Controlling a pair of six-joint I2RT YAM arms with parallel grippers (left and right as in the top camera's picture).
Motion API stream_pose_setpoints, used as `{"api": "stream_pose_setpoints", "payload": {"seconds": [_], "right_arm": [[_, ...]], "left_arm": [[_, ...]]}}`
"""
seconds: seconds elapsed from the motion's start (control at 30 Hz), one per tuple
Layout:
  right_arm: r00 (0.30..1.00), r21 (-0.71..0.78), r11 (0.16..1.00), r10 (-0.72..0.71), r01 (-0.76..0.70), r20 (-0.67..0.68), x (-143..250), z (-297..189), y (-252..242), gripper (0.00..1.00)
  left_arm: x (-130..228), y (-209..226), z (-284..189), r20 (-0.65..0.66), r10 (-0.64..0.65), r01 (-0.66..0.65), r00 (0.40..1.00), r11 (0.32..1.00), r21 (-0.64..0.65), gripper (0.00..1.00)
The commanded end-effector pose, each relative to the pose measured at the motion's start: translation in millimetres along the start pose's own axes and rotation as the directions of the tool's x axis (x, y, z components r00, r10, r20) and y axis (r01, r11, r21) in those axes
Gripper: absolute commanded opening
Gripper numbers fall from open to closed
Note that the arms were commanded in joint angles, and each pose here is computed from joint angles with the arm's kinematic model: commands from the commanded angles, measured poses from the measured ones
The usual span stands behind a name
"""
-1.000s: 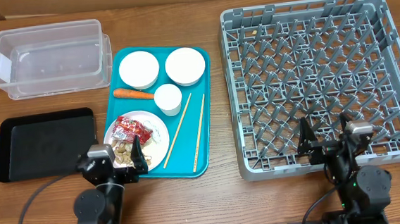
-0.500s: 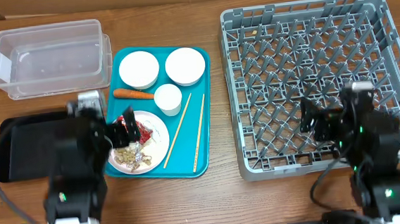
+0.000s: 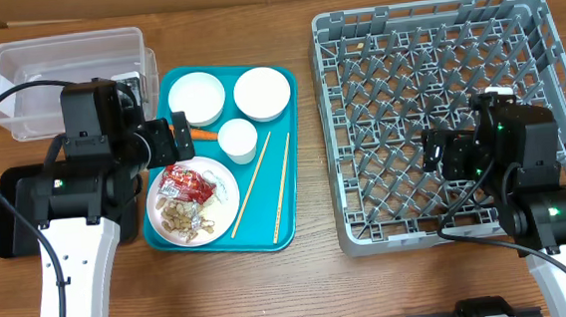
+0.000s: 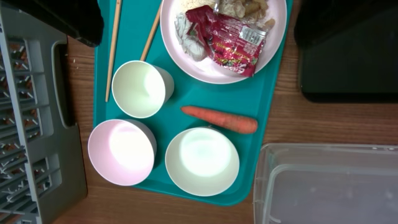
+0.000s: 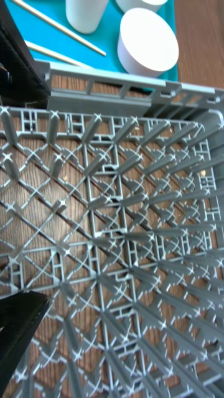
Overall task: Sort waste into correct bins and load items into the dishwasher
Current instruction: 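Reach the left gripper toward the small white cup on the tray, then grasp the small white cup with the left gripper and lift it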
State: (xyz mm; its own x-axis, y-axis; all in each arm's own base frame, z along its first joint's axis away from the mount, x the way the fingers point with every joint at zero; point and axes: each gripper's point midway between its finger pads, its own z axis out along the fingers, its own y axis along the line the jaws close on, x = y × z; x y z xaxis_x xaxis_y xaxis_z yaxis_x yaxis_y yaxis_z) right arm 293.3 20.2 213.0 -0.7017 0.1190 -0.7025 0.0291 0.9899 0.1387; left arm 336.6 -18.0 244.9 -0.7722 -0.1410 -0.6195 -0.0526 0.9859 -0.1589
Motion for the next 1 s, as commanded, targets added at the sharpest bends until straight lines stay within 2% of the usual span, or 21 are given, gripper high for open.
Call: {"api": "stream_pose_setpoints", "payload": {"seconds": [0.0,0.17,0.3,0.43,0.63,0.73,0.97], "right_arm": [[0.999,0.03,1.0,-0.002,0.001,0.052,-16,-10,-3,1.0],[0.999,0.025,1.0,-0.003,0.001,0.055,-17,-10,-2,1.0],[0.998,0.033,0.999,-0.003,0.001,0.056,-17,-10,-4,1.0],[0.999,0.034,0.999,-0.003,0.001,0.054,-17,-10,-4,1.0],[0.998,0.044,0.999,-0.003,0.0,0.055,-17,-10,-5,1.0],[0.998,0.044,0.999,-0.003,0.0,0.056,-17,-10,-5,1.0],[0.999,0.044,0.999,-0.003,0.0,0.055,-17,-10,-5,1.0]], "left_arm": [[-9,-5,3,0.008,-0.017,0.016,1.0,0.999,0.032,1.0],[-10,-10,19,-0.016,-0.024,0.025,1.0,0.998,0.057,1.0],[-5,-19,50,-0.073,-0.011,0.016,0.997,0.998,0.068,1.0],[8,-35,90,-0.148,0.014,-0.003,0.989,0.997,0.075,1.0],[32,-33,134,-0.253,0.014,-0.008,0.967,1.0,0.026,0.99],[43,-33,152,-0.298,-0.015,0.022,0.954,1.0,0.021,0.94],[64,-41,186,-0.359,0.0,0.009,0.934,1.0,0.024,0.69]]}}
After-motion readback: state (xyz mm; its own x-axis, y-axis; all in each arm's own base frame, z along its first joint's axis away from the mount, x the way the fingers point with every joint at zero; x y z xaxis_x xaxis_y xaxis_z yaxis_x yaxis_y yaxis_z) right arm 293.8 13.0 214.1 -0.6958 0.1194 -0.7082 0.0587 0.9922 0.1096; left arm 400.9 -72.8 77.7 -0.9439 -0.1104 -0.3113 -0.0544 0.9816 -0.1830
